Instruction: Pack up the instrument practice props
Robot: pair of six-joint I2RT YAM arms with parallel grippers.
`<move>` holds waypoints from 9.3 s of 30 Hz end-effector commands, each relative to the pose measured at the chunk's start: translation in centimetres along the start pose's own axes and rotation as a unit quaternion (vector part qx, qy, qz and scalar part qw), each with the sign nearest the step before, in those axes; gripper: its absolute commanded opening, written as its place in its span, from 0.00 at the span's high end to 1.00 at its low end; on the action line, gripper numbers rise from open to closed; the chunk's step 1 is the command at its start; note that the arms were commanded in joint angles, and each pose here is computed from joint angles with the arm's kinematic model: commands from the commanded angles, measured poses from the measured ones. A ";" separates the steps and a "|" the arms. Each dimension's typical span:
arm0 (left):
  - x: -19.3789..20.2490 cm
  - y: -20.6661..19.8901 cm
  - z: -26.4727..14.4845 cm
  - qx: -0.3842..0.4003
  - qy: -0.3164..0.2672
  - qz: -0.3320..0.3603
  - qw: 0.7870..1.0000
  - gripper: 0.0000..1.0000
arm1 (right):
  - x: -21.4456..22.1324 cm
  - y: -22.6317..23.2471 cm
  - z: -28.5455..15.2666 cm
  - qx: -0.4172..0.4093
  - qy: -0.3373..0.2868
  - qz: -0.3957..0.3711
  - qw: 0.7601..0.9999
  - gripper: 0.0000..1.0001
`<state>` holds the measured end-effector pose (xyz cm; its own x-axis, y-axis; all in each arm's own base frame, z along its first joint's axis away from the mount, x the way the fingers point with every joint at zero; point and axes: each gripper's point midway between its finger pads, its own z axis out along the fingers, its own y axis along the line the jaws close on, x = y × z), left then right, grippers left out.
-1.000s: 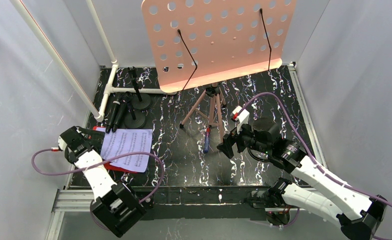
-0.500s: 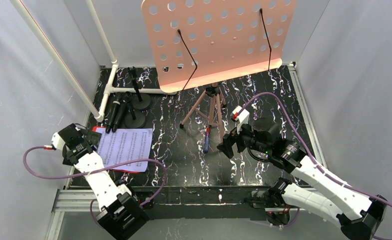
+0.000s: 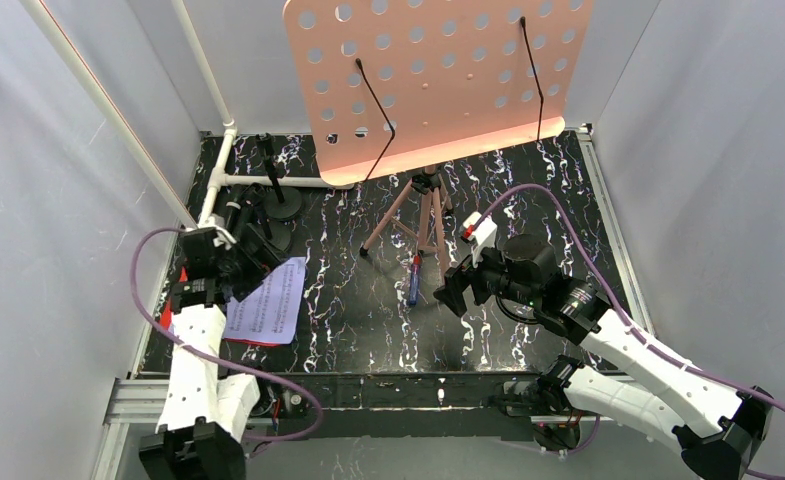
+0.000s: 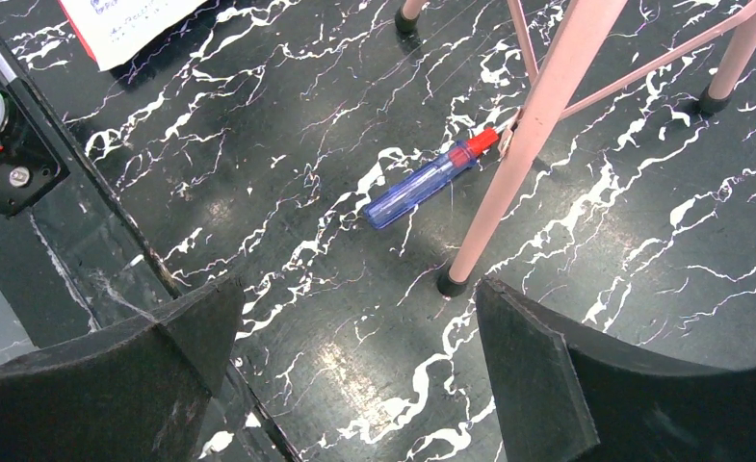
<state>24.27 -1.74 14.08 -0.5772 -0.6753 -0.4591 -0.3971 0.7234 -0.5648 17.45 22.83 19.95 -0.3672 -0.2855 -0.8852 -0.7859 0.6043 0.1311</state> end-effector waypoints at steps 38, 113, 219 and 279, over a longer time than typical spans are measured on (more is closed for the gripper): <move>9.5 -1.7 5.6 -0.034 0.106 0.180 0.977 0.06 | -3.1 -3.0 -0.8 0.091 -0.081 0.002 0.993 0.01; 8.7 -36.5 -3.0 0.280 -0.462 0.662 0.519 0.43 | -5.9 -7.7 6.1 0.039 -0.235 0.011 0.971 0.18; 4.5 -34.0 -2.0 0.459 -0.292 0.301 0.783 0.21 | -6.1 -6.5 8.8 -0.005 -0.230 0.013 0.973 0.35; 1.9 -29.3 -2.9 0.392 -0.275 0.152 0.865 0.32 | -9.0 -5.9 8.9 -0.021 -0.272 -0.021 0.962 0.35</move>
<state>33.10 -25.84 30.98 -0.1240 -0.6234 -0.7720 0.4656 0.6505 -0.6000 28.62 27.29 18.69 -0.1599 0.0647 -0.9850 -0.7906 0.5891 0.1670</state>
